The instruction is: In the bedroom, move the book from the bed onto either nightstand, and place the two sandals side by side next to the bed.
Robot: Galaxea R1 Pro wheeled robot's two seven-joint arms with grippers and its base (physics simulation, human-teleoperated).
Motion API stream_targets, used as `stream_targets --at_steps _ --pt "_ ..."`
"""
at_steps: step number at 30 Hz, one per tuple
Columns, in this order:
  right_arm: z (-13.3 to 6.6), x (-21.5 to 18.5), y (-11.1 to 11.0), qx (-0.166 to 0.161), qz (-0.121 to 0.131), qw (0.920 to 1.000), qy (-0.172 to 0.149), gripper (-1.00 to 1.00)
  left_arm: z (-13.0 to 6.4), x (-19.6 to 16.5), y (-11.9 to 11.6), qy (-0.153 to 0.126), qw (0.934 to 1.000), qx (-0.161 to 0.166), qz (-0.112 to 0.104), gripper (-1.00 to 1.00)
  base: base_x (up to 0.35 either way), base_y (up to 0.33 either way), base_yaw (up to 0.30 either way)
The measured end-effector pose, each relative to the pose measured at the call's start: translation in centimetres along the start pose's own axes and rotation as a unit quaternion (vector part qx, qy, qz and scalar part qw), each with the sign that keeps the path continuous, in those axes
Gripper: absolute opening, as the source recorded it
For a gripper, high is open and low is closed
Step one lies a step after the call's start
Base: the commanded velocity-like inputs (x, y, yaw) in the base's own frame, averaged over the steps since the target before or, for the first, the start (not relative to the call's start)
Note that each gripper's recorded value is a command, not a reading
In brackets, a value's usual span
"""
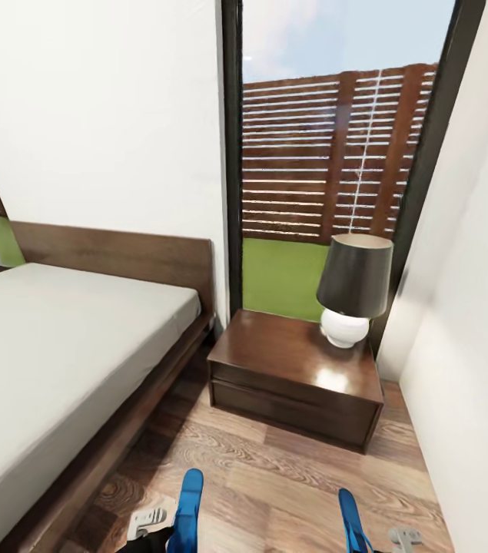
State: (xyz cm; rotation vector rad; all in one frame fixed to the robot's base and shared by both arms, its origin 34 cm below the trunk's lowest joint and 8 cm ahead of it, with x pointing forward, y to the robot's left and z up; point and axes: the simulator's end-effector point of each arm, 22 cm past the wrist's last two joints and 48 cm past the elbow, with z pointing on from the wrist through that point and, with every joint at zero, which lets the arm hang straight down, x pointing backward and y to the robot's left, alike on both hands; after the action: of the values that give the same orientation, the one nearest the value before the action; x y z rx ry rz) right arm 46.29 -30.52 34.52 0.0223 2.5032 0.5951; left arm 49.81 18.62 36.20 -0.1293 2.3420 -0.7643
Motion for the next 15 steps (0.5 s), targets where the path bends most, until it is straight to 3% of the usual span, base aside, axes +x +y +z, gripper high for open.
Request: stream_targets --at_steps 8,15 --pt "0.01 0.02 0.00 0.000 0.000 1.0000 0.000 -1.00 0.04 0.12 -0.07 0.001 1.0000 0.001 0.000 -1.00 -0.118 -0.098 0.267" --pt "0.00 0.01 0.00 0.000 0.000 1.0000 0.000 -1.00 0.00 -0.01 0.00 -0.001 1.0000 0.000 -0.001 -1.00 -0.020 -0.026 0.267"
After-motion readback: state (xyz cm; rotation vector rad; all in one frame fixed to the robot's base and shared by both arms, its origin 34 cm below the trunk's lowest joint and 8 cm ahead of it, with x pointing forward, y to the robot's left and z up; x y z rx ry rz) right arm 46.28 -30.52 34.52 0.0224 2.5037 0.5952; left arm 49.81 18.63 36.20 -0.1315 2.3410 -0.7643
